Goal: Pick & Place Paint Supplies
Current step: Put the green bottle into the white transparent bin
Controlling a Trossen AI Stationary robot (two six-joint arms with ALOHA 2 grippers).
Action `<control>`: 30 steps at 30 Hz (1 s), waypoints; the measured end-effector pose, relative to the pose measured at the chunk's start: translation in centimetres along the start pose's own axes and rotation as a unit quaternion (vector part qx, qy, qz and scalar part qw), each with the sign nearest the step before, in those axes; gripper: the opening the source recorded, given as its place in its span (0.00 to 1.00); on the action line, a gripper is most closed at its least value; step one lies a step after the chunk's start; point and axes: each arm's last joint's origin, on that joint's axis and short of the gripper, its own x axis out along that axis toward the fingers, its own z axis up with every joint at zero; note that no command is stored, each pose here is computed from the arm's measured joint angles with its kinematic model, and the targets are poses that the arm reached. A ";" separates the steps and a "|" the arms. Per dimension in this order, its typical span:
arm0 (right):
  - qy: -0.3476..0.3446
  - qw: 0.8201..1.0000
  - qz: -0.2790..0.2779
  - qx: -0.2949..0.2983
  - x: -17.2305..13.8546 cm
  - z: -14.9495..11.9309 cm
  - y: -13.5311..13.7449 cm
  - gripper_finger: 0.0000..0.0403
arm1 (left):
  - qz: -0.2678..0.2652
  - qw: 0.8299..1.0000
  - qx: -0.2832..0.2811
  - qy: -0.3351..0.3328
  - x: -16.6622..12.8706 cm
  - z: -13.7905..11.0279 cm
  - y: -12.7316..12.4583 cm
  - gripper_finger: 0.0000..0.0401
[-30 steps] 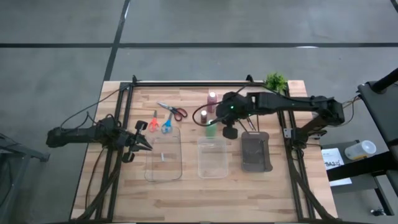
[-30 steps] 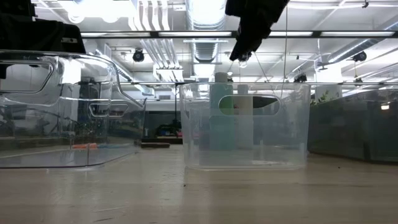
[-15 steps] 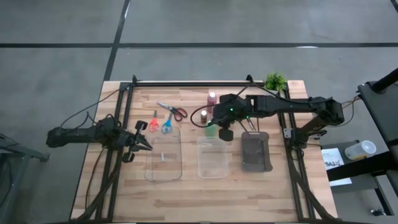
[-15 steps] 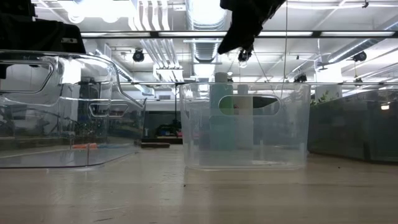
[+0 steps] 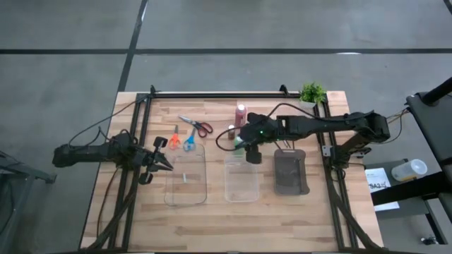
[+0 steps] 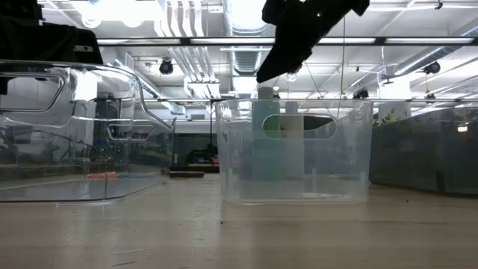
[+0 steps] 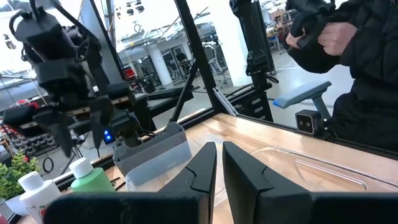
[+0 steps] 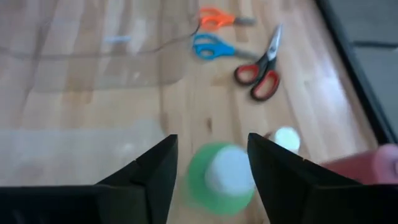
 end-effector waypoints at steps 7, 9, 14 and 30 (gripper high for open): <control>-0.032 0.998 -0.057 -0.006 1.0 -1.5 -0.2 0.48 | -0.001 1.000 0.000 0.000 0.0 0.0 0.0 0.09; -0.034 0.998 -0.059 -0.004 0.8 -1.7 -0.2 0.48 | -0.001 1.000 0.000 0.000 0.0 0.0 0.0 0.09; -0.031 0.998 -0.057 0.019 0.5 -2.6 -0.1 0.48 | -0.001 1.000 0.000 0.000 0.0 0.0 0.0 0.09; -0.073 0.994 -0.058 0.051 1.7 -4.7 0.0 0.48 | 0.000 1.000 0.000 0.000 0.0 0.0 0.0 0.09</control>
